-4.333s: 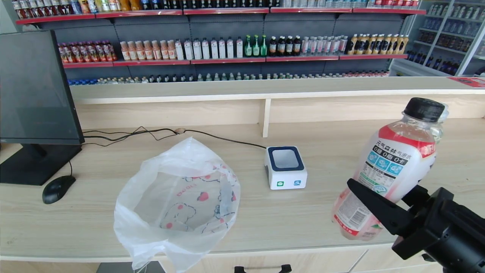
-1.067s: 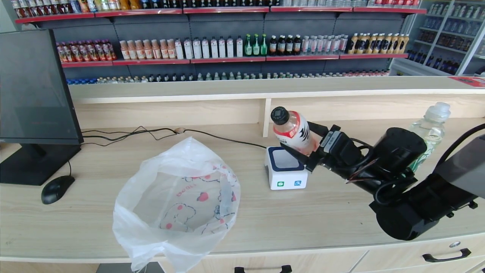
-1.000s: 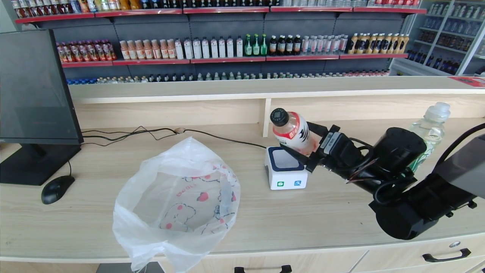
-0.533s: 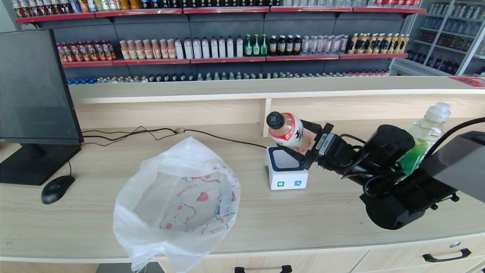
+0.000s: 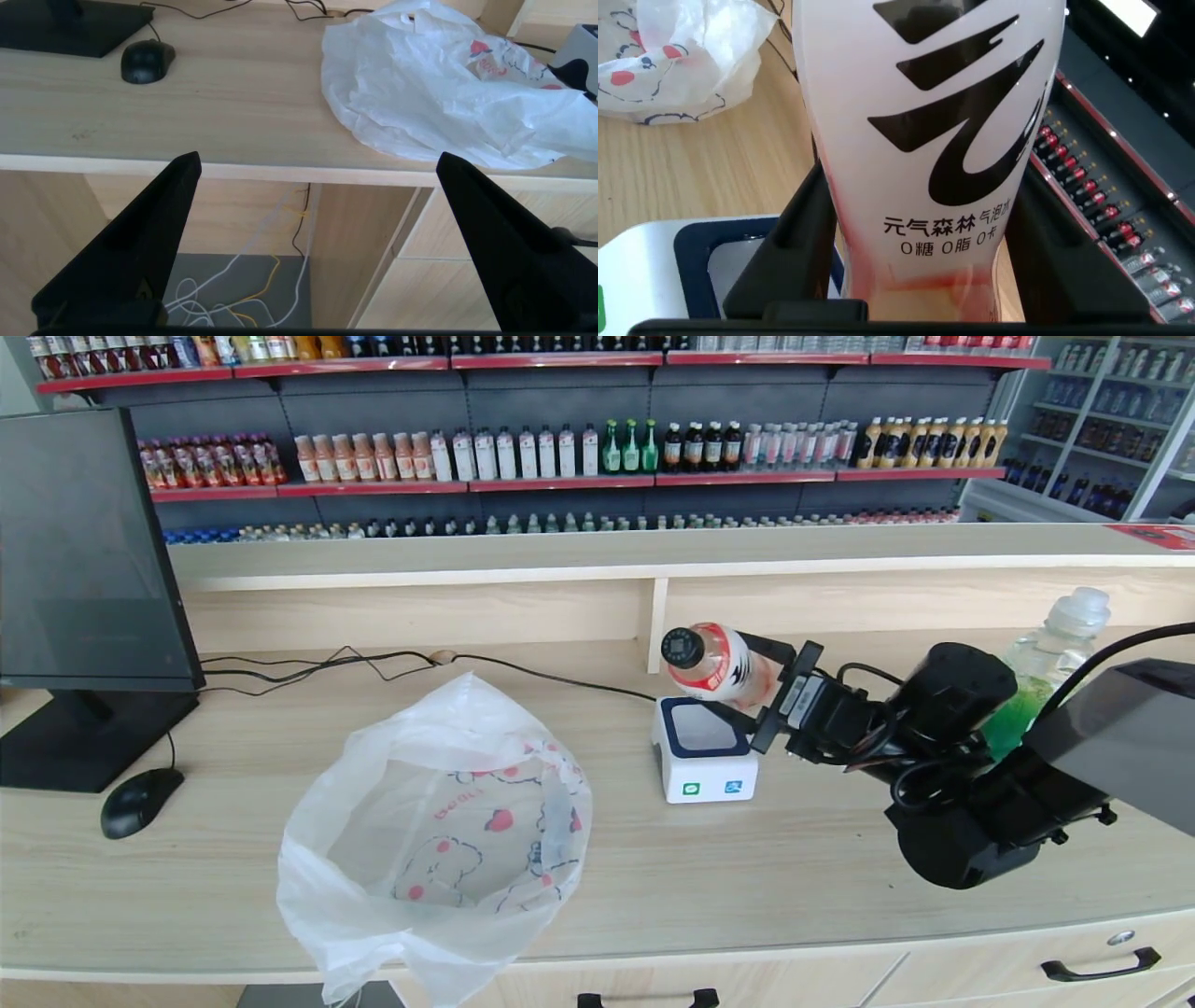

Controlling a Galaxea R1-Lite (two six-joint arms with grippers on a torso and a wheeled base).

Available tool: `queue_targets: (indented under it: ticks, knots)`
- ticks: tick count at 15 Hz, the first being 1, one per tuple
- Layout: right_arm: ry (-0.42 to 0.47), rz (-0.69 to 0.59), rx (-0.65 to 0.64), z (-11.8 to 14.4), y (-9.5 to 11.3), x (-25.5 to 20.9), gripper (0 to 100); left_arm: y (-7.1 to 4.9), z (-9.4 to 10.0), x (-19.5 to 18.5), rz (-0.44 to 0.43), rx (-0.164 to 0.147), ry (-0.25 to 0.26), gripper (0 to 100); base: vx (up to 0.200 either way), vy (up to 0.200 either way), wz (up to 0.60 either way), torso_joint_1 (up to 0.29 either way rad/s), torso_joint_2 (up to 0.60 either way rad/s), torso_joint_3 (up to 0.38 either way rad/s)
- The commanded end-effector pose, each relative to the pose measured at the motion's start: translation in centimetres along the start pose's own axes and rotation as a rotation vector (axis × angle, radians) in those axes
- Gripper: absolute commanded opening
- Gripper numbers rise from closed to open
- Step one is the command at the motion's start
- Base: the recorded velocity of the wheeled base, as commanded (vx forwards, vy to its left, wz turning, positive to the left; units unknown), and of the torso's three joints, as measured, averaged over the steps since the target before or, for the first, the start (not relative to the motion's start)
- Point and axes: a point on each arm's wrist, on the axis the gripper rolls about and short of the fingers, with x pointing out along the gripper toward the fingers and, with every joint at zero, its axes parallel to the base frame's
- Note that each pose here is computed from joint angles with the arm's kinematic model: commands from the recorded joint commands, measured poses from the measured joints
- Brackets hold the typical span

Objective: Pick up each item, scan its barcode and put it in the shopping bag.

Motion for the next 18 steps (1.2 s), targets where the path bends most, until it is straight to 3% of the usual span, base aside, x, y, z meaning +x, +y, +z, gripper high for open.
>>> queue_targets:
  ticks: [1,6,18]
  knots:
    - [-0.004,0.008,-0.001,-0.12,0.41,0.28,0,0.00,0.00,0.00,0.000,-0.001,-0.001,100,0.000,0.000,0.00,0.000,0.00,0.000]
    - [-0.034,0.050,0.001,-0.45,1.32,0.61,0,0.00,0.00,0.00,0.000,-0.001,-0.001,100,0.000,0.000,0.00,0.000,0.00,0.000]
    - [-0.054,0.034,-0.016,0.50,0.48,0.70,0,0.00,0.00,0.00,0.000,-0.003,-0.001,100,0.000,0.000,0.00,0.000,0.00,0.000]
